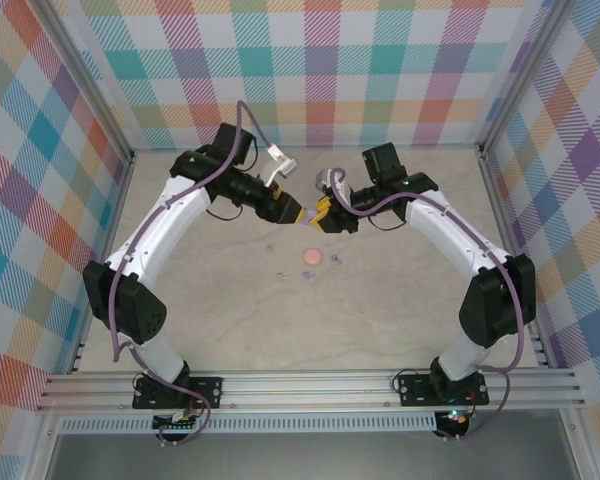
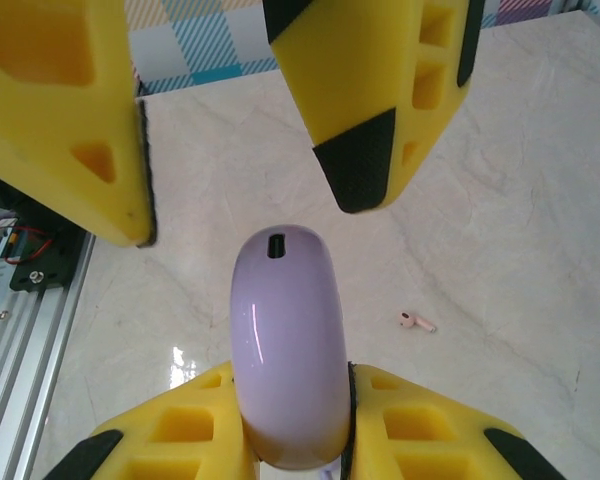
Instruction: Insert the wireless bluetooth earbuds into the charging case
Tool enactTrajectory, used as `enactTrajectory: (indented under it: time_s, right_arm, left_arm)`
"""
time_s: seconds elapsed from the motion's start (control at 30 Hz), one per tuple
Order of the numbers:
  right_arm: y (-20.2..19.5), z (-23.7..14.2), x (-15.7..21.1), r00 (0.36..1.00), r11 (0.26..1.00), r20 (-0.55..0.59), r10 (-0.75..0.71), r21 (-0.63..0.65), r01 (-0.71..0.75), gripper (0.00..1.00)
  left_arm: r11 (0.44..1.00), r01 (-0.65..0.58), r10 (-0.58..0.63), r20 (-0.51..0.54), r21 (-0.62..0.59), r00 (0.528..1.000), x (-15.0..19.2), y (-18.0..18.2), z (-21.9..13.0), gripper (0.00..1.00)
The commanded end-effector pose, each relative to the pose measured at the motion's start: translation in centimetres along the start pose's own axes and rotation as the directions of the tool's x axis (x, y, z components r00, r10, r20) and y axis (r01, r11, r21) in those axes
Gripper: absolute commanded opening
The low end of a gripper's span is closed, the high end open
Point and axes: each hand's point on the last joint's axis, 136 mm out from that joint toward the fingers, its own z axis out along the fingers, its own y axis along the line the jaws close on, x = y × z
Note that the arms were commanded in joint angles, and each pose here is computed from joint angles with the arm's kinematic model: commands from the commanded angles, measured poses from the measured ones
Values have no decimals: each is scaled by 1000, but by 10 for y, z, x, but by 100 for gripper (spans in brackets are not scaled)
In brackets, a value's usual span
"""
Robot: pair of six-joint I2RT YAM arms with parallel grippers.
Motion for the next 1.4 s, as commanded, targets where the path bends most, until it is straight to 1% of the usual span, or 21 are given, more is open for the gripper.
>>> enactTrajectory:
  time_s: [0.0,0.23,0.37,0.57,0.6,0.73,0.77,0.87,0.97,1.0,1.13,1.27,1.37]
  right_arm:
    - [11,-3,-13,999,998,35,3,-59,-1,20]
    - [12,-2,-13,999,997,38,11,-74,-8,20]
    - [10,0,-14,999,997,34,21,-76,-18,20]
    - [9,0,-16,999,997,35,27,-77,-24,20]
    - [9,0,-16,999,997,36,29,-79,-26,20]
    - [7,1,-15,999,996,28,40,-75,-38,21]
    - [7,1,-14,999,997,27,41,-74,-39,21]
    - [5,1,-12,999,997,15,44,-62,-43,25]
    - [2,1,-7,999,998,-1,51,-37,-51,36]
    - [-1,1,-5,999,998,-8,52,-23,-52,41]
    - [-8,0,0,998,998,-14,64,27,-64,52]
    - [-15,-4,3,996,994,-13,85,69,-84,53]
    - [-26,-8,9,991,983,-17,133,130,-130,53]
  left_arm:
    - [999,4,-3,-22,42,1000,6,-1,9,58]
    - [997,25,-22,-44,75,999,10,-1,21,55]
    - [995,27,-22,-50,96,999,12,-4,25,49]
    - [994,38,-31,-67,99,997,17,-4,30,48]
    - [994,38,-32,-67,99,997,17,-4,30,46]
    - [995,39,-34,-60,95,998,15,-2,30,26]
    - [995,42,-37,-58,90,998,15,-1,30,24]
    - [995,59,-55,-48,84,997,12,1,31,17]
    - [992,99,-98,-26,80,995,8,8,32,14]
    - [990,117,-116,-14,76,993,7,12,32,14]
    - [984,169,-170,4,58,985,7,24,37,14]
    - [978,204,-205,13,37,979,10,32,41,14]
    - [963,269,-267,41,-31,963,13,50,44,14]
